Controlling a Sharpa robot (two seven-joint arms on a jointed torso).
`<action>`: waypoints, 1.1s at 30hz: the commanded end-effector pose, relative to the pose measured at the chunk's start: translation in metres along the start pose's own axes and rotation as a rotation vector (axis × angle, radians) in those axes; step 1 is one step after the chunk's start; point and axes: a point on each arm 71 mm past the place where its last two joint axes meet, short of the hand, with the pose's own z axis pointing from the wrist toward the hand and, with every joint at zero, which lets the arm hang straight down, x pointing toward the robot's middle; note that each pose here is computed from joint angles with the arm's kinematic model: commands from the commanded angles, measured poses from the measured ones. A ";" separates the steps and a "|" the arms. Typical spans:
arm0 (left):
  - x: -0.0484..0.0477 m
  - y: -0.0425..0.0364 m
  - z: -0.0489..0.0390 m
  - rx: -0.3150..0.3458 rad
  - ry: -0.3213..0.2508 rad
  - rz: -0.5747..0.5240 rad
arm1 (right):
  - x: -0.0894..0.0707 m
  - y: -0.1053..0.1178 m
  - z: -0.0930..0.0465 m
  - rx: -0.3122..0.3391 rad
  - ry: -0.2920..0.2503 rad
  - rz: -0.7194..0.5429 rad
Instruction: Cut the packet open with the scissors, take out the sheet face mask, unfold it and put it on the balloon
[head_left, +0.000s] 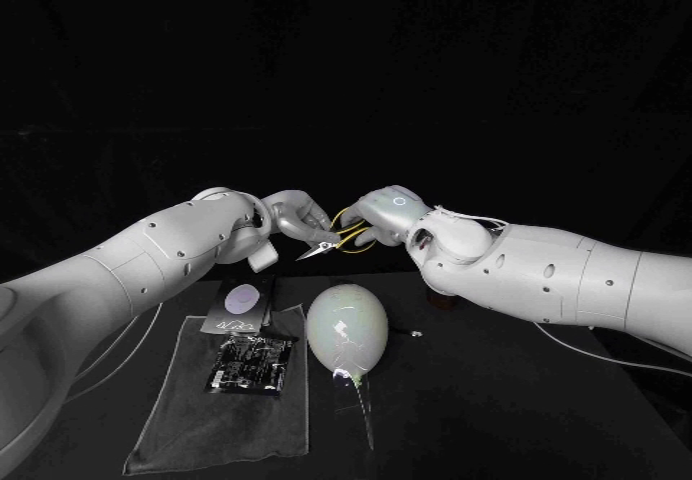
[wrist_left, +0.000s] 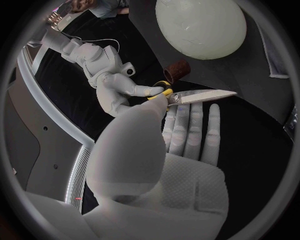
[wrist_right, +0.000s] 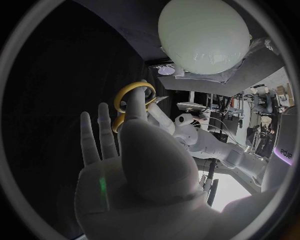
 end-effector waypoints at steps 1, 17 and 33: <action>0.0051 0.0038 0.0013 -0.037 0.025 0.002 | -0.011 0.007 0.003 -0.051 -0.060 0.060; 0.0040 0.0053 0.0007 -0.046 0.022 -0.017 | -0.006 0.007 0.005 -0.053 0.026 0.087; 0.0052 0.0078 0.0010 -0.097 0.024 -0.040 | -0.011 0.003 0.002 -0.056 -0.042 0.063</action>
